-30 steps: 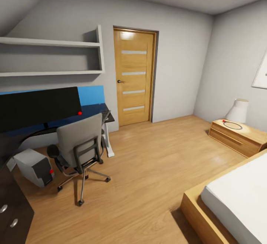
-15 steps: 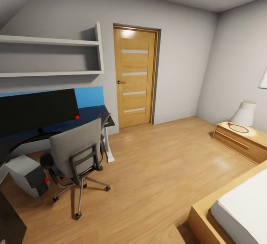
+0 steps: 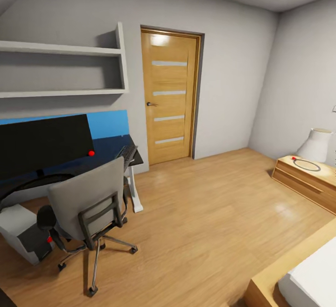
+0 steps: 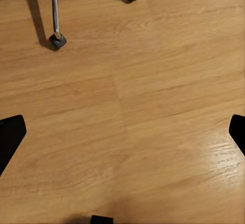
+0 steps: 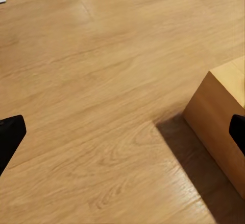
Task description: In the bedroom, organize the workspace by keeping the computer under the desk, ensuring the monitor is on the desk, placing the keyboard on the desk next to the monitor, placing the mouse on the desk next to the keyboard, moving the folder from the swivel chair onto the desk next to the mouse, stacking the notebook on top of the folder with the pen on top of the notebook, and positioning the swivel chair next to the desk.
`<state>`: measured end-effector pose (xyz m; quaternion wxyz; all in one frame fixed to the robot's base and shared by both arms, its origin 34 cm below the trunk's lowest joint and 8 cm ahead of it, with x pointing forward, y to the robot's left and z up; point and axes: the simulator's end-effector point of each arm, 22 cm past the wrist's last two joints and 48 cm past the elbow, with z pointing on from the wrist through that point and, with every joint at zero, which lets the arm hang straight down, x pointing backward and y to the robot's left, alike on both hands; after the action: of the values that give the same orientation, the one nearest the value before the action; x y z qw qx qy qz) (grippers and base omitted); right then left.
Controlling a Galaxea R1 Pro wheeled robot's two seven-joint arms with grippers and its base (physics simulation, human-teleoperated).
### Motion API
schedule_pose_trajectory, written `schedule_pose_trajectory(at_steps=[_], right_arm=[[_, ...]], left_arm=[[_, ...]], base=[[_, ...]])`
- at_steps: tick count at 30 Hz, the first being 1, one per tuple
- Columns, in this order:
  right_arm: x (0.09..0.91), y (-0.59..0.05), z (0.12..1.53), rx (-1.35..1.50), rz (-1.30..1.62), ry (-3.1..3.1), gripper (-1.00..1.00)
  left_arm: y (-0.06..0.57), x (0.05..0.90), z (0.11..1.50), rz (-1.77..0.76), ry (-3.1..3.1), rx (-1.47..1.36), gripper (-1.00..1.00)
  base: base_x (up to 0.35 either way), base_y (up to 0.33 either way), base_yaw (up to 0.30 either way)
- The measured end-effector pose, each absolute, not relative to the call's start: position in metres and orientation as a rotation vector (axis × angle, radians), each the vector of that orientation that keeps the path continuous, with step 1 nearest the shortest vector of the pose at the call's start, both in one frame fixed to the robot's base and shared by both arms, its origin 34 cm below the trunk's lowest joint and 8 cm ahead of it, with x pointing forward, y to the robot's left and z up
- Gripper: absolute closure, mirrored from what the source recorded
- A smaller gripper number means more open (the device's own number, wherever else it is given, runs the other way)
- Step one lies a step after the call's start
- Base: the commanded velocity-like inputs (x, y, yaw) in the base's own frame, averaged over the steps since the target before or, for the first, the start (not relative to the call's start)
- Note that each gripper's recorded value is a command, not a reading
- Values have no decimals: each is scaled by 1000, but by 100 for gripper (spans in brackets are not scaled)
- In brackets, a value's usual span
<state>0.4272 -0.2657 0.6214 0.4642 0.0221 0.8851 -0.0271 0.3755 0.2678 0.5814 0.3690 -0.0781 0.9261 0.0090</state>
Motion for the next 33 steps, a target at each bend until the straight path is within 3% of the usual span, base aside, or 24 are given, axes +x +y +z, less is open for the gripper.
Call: schedule_pose_trajectory(at_steps=[26, 33], right_arm=[[419, -265, 613, 56, -65, 2205, -100], [417, -265, 611, 54, -65, 2211, -100]], left_arm=[[270, 361, 572, 30, 2418, -209, -100], [270, 359, 570, 31, 2424, -207, -100]], base=[[320, 44, -204], [320, 107, -54]])
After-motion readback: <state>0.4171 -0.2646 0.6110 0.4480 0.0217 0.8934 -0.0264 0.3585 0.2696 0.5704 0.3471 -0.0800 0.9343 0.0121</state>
